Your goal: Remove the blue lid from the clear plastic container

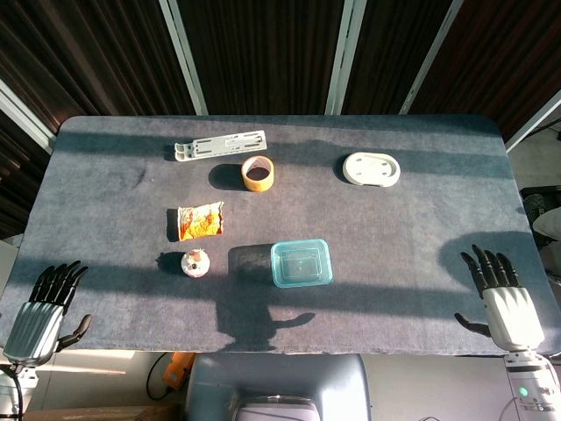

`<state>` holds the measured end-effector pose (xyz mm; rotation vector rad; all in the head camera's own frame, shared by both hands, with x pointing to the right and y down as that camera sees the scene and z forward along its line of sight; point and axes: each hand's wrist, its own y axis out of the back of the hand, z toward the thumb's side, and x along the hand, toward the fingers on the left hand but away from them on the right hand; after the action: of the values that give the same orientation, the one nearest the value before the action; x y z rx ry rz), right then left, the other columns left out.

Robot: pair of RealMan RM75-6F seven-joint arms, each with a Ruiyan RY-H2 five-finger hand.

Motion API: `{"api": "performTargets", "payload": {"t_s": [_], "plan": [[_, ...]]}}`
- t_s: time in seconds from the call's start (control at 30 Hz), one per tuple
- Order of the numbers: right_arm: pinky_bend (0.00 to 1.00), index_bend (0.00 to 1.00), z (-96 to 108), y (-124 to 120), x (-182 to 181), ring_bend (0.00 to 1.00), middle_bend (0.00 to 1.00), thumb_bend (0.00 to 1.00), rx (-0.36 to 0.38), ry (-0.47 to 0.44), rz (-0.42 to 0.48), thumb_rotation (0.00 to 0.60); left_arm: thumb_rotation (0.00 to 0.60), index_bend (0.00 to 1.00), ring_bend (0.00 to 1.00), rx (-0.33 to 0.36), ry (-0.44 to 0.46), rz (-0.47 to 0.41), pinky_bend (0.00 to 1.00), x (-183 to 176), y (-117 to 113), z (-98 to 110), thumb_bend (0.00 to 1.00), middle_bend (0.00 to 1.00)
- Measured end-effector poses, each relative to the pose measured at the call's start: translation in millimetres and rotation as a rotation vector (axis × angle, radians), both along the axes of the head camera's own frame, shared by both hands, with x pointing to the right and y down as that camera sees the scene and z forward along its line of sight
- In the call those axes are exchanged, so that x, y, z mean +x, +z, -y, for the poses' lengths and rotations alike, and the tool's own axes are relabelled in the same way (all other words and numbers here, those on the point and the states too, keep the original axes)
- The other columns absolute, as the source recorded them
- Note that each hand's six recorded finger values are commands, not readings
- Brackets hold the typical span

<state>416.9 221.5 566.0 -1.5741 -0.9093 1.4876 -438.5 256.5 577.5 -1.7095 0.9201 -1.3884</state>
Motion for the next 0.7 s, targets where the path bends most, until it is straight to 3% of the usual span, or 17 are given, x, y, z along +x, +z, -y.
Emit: {"api": "performTargets", "payload": {"t_s": [0.13, 0.23, 0.47, 0.57, 0.7], "plan": [[0.0, 0.0, -1, 0, 0, 0.0, 0.0, 0.19, -0.003, -0.002, 0.001, 0.6, 0.6, 0.0, 0.0, -0.032, 0.026, -0.027, 0.0, 8, 4, -3, 0.3, 0.0], [0.0, 0.0, -1, -2, -1, 0.0, 0.0, 0.19, 0.002, -0.006, 0.008, 0.6, 0.6, 0.0, 0.0, -0.057, 0.073, -0.094, 0.0, 25, 11, -2, 0.29, 0.0], [0.0, 0.0, -3, 1, -5, 0.0, 0.0, 0.19, -0.02, -0.028, 0.012, 0.6, 0.6, 0.0, 0.0, -0.138, 0.232, -0.388, 0.0, 116, 39, 6, 0.29, 0.0], [0.0, 0.0, -3, 1, -5, 0.0, 0.0, 0.19, -0.022, -0.026, 0.024, 0.6, 0.6, 0.0, 0.0, -0.17, 0.271, -0.47, 0.0, 157, 53, 8, 0.29, 0.0], [0.0, 0.0, -2, 0, -5, 0.0, 0.0, 0.19, -0.028, -0.019, 0.045, 0.6, 0.6, 0.0, 0.0, -0.175, 0.29, -0.514, 0.0, 203, 70, 14, 0.29, 0.0]]}}
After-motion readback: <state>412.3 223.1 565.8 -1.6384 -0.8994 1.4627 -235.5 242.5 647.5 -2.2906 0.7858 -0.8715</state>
